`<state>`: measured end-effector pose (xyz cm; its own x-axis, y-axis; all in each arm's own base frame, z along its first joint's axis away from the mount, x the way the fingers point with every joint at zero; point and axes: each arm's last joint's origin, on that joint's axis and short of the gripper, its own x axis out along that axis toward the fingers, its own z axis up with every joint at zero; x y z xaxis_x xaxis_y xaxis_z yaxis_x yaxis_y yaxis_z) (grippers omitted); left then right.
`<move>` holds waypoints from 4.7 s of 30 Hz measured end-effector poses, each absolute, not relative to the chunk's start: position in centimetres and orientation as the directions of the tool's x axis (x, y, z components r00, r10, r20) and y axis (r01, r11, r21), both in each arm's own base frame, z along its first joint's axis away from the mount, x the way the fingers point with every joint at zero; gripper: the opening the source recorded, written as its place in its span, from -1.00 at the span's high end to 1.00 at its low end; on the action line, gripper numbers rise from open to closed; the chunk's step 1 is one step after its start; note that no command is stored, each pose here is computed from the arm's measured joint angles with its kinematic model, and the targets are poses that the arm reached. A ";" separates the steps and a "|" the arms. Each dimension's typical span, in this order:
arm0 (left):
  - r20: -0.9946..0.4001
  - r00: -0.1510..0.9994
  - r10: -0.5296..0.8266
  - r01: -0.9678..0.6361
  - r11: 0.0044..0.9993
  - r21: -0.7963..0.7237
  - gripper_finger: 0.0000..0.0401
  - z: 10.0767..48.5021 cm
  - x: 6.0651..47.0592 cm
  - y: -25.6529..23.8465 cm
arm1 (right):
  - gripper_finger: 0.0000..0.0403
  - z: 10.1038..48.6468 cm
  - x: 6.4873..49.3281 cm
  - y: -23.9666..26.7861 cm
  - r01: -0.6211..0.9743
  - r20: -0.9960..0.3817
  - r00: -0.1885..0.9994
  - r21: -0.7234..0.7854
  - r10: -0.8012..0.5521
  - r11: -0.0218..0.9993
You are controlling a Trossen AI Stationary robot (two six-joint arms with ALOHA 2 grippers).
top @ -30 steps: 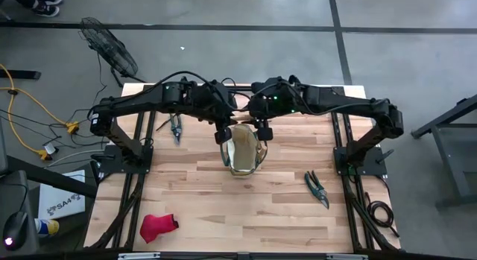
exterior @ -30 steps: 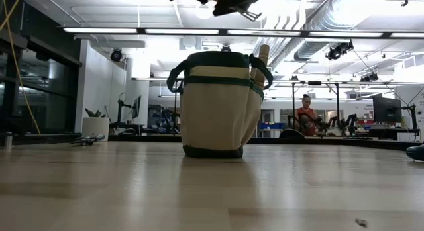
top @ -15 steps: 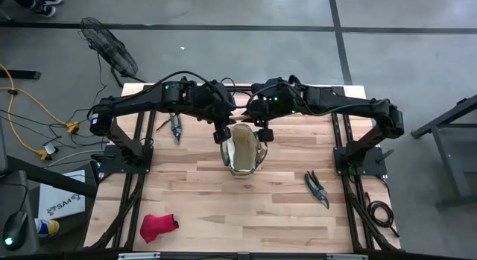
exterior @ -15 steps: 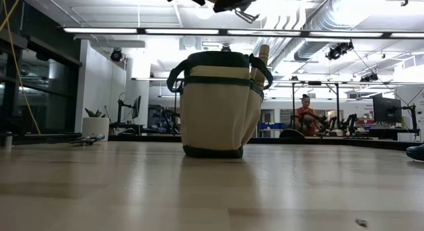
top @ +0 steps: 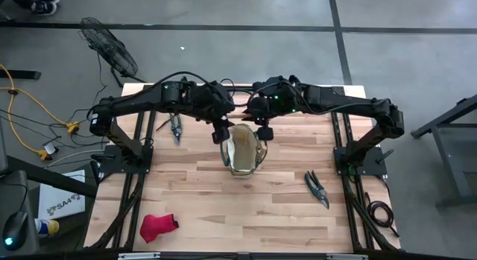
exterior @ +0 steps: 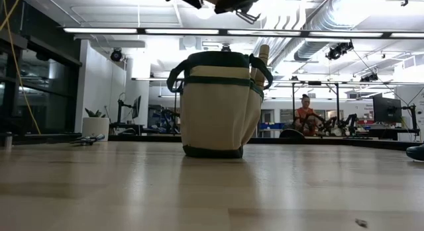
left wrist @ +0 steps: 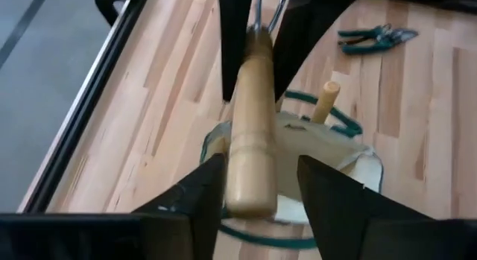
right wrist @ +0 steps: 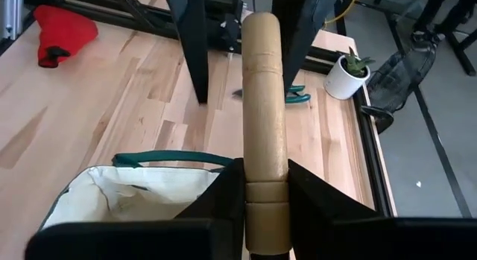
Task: Pick & Place Garden tools in Gardening bag
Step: Put the hand rake into the gardening bag
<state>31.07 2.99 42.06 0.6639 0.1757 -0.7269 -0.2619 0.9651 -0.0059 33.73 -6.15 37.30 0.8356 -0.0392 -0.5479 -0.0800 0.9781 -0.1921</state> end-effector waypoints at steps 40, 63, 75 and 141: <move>-0.163 0.914 0.373 -0.396 0.905 -0.154 0.07 37.6 25.7 3.0 | 0.71 34.9 29.7 -11.1 -0.072 -0.077 0.994 0.110 0.080 0.991; 0.120 0.961 0.249 -0.230 0.961 -0.153 0.07 36.6 29.3 3.0 | 0.72 36.1 31.4 -7.7 -0.212 0.114 0.974 0.144 0.196 0.967; 0.130 0.981 0.142 -0.125 0.983 -0.131 0.07 37.7 27.8 2.5 | 0.72 36.0 30.5 -7.5 -0.181 0.034 0.983 0.160 0.178 0.970; 0.187 0.976 0.111 -0.096 0.992 -0.086 0.69 38.2 27.9 2.4 | 0.15 34.8 31.5 -5.7 -0.140 -0.040 0.988 0.211 0.152 0.967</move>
<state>27.92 2.45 38.18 0.9761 0.1111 0.1867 -0.0964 0.9916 -0.0863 31.54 -5.74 34.84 0.9877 0.1515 -0.0398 -0.1399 0.9674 0.2109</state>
